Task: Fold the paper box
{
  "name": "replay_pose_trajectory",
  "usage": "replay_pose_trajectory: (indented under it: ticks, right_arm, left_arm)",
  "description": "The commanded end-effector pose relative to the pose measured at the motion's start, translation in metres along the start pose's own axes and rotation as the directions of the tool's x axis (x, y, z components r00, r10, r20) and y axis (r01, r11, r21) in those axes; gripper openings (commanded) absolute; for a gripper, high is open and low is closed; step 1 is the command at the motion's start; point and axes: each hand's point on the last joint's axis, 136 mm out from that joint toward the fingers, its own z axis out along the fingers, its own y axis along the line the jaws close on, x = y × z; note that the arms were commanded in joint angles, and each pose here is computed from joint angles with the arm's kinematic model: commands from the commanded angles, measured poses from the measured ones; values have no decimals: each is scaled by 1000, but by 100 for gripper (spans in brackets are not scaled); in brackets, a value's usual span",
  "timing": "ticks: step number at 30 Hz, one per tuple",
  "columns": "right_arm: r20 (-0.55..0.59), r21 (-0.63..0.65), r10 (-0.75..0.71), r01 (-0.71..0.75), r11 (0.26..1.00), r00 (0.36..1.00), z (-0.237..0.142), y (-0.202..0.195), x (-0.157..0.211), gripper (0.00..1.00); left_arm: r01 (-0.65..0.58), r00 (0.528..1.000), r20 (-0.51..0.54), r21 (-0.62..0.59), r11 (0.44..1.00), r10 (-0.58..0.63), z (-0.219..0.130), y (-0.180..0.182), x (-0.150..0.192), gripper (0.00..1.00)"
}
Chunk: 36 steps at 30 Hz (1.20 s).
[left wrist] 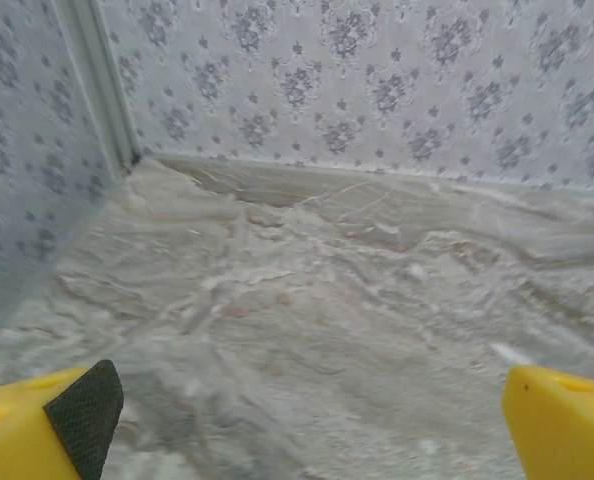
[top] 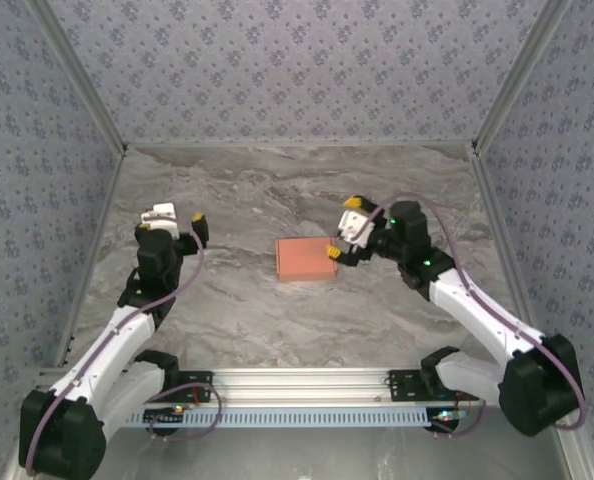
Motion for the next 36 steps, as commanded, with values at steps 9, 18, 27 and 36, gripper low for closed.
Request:
replay_pose_trajectory:
  ticks: [9, 18, 27, 36]
  right_arm:
    - [148, 743, 594, -485, 460, 791, -88, -97, 152, 100]
    - [88, 825, 695, -443, 351, 713, -96, -114, 219, 100]
    - [40, 784, 718, -467, 408, 695, -66, -93, 261, 100]
    - [39, 799, 741, -466, 380, 670, -68, -95, 267, 100]
  left_arm:
    - [-82, 996, -31, 5, 997, 82, 36, 26, 65, 99]
    - [-72, 992, -93, 84, 994, 80, 83, 16, 88, 99]
    - [-10, 987, -158, 46, 999, 17, 103, 31, 104, 99]
    - [-9, 988, -153, 48, 999, 16, 103, 31, 104, 99]
